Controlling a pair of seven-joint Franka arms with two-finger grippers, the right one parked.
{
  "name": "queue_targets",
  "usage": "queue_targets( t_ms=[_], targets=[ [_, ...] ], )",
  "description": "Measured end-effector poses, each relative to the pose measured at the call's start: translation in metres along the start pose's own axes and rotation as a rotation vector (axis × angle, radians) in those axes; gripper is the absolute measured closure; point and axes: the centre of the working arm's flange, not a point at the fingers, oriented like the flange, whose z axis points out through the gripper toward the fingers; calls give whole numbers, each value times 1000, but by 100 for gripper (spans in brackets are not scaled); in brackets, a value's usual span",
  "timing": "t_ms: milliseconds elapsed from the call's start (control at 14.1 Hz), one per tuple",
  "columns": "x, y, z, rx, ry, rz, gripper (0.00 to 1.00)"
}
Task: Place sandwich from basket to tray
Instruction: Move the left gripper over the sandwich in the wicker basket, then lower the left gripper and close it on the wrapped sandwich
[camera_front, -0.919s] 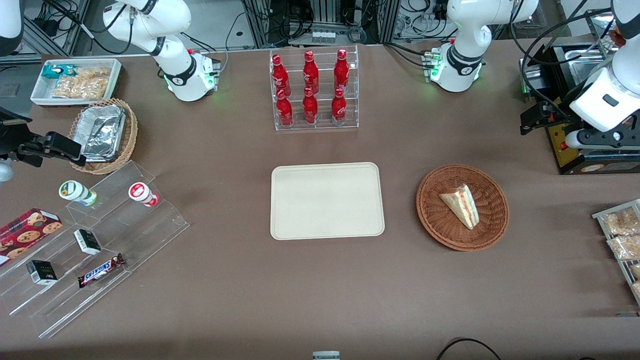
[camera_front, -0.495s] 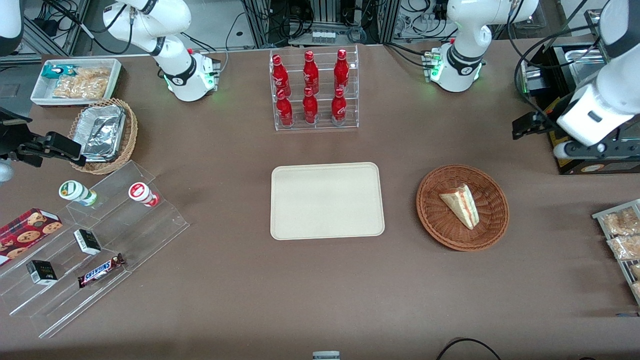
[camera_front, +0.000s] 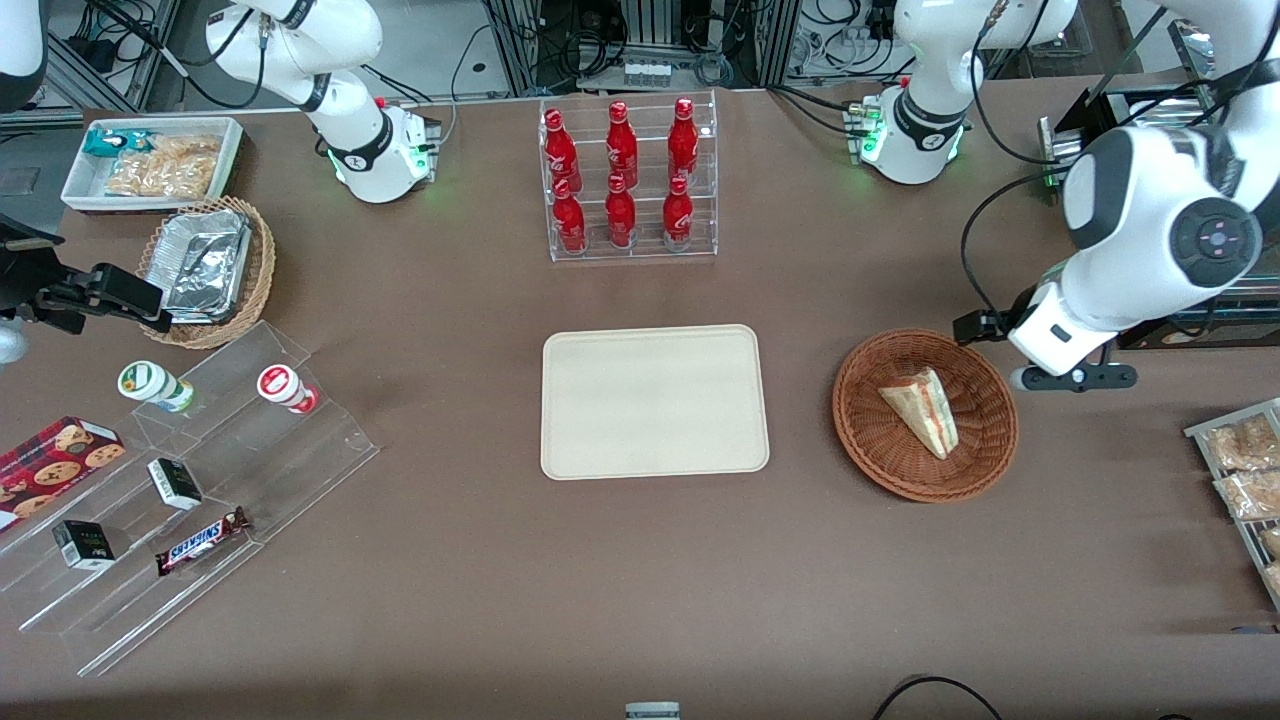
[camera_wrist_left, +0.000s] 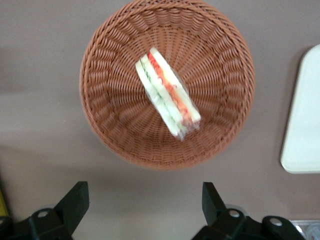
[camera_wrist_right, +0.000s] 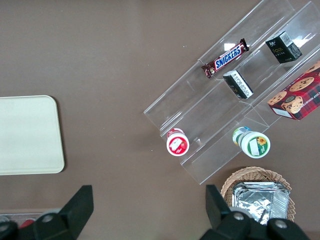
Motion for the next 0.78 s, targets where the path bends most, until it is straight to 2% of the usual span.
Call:
queue_targets(
  t_ms=[212, 495, 566, 778],
  targets=[
    [-8, 13, 44, -8, 59, -167, 0],
    [-10, 39, 61, -41, 122, -447, 0],
    [-9, 40, 67, -49, 130, -497, 0],
    [-3, 38, 95, -44, 102, -558, 0]
  ],
)
